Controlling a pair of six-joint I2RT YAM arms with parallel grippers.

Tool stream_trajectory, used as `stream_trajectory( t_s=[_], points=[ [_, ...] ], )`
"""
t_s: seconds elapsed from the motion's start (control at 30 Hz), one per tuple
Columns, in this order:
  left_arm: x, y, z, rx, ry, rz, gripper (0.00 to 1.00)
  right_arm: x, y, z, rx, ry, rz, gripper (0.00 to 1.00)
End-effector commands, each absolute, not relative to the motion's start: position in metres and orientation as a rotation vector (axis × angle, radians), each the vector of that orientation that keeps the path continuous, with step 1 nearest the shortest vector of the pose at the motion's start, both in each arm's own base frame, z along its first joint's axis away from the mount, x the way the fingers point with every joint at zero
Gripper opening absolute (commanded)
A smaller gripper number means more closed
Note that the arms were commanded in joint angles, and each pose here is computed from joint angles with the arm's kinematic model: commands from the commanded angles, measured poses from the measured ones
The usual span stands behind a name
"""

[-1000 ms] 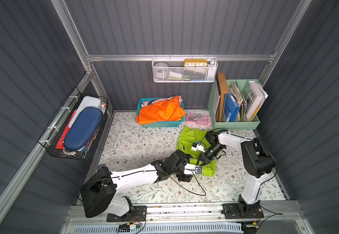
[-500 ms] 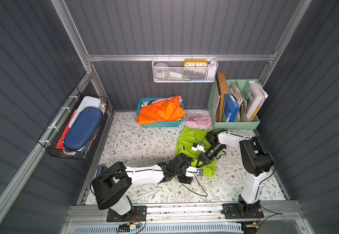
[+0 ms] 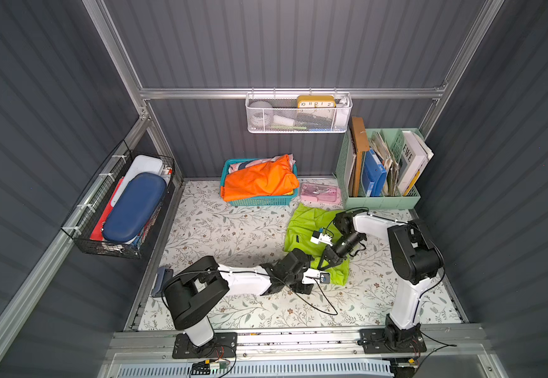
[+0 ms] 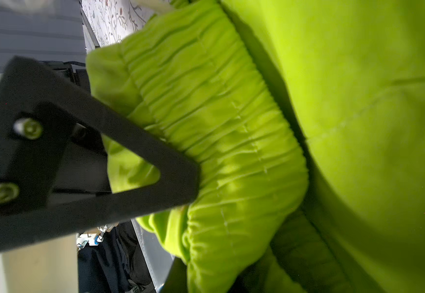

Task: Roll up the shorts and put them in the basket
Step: Roll the shorts at the center of the board.

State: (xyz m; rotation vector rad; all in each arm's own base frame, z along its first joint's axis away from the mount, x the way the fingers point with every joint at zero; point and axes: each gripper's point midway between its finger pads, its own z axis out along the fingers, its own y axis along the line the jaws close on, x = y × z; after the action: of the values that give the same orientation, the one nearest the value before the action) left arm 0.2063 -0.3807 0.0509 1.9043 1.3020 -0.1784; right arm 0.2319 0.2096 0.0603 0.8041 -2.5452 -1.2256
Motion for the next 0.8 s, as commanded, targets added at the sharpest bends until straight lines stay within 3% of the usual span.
stream_trajectory(
  t_s=[0.0,0.1,0.3,0.5,0.6,0.77],
  points=[
    [0.197,-0.363,0.012,2.017,1.4,-0.189,0.93,0.22,0.209,0.065,0.774,-2.487,-1.252,0.0],
    [0.197,-0.361,0.003,2.033,1.422,-0.192,0.86,0.221,0.209,0.065,0.766,-2.477,-1.259,0.0],
    [0.196,-0.356,-0.005,2.057,1.466,-0.223,0.48,0.222,0.208,0.064,0.777,-2.488,-1.246,0.0],
    [0.192,-0.354,-0.01,2.092,1.512,-0.255,0.31,0.231,0.203,0.061,0.756,-2.571,-1.2,0.0],
    [0.196,-0.36,0.001,2.102,1.534,-0.251,0.22,0.24,0.198,0.066,0.74,-2.647,-1.221,0.14],
    [0.199,-0.361,0.017,2.104,1.522,-0.25,0.19,0.249,0.197,0.084,0.801,-2.751,-1.289,0.3]
  ],
)
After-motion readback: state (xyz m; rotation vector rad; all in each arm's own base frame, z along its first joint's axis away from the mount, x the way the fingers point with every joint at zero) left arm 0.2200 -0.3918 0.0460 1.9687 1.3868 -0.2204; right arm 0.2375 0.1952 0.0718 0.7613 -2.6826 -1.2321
